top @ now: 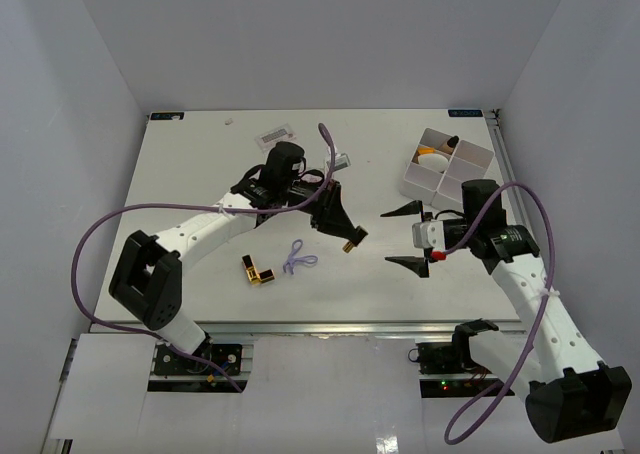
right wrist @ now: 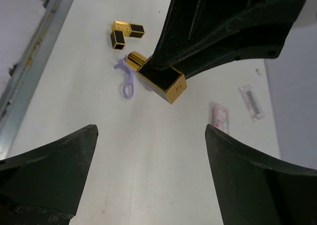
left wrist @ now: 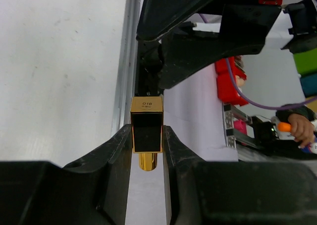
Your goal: Organize the makeup
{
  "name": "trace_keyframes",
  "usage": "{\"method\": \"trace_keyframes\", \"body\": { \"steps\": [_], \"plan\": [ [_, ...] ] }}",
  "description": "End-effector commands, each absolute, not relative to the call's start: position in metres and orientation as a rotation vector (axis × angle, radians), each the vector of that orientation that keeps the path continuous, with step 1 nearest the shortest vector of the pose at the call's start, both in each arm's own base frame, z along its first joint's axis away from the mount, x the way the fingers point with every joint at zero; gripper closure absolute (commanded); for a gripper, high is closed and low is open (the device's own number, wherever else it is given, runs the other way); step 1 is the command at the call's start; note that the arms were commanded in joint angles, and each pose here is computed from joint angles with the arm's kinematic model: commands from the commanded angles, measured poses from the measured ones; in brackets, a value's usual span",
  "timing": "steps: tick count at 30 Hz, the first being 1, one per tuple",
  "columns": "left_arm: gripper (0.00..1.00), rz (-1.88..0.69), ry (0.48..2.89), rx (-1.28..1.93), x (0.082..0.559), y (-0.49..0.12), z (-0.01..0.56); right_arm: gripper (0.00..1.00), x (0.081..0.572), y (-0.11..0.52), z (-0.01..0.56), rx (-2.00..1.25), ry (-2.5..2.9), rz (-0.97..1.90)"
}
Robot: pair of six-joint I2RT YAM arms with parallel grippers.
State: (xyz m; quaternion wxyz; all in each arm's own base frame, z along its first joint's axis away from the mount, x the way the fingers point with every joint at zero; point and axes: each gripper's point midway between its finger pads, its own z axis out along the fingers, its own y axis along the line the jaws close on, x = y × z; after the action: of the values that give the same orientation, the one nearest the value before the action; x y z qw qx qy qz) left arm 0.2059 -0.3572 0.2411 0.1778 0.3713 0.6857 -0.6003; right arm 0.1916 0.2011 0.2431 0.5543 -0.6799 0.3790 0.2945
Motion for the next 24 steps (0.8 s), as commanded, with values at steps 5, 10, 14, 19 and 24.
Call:
{"method": "trace_keyframes", "body": {
  "steps": [5,10,14,19,24],
  "plan": [
    [0.89,-1.908,1.967,1.234,0.164,-0.356,0.220,0.03,0.178,0.199,0.230,-1.829,0.595,0.456],
    [0.88,-1.925,1.964,1.295,0.154,-0.362,0.216,0.11,0.161,0.209,0.227,-1.860,0.576,0.567],
    [0.88,-1.921,1.964,1.324,0.151,-0.366,0.215,0.17,0.148,0.217,0.221,-1.877,0.572,0.665],
    [0.88,-1.918,1.961,1.346,0.148,-0.369,0.215,0.23,0.143,0.222,0.219,-1.880,0.586,0.724],
    [0.88,-1.914,1.966,1.351,0.149,-0.371,0.213,0.31,0.139,0.225,0.218,-1.881,0.595,0.763]
  ]
}}
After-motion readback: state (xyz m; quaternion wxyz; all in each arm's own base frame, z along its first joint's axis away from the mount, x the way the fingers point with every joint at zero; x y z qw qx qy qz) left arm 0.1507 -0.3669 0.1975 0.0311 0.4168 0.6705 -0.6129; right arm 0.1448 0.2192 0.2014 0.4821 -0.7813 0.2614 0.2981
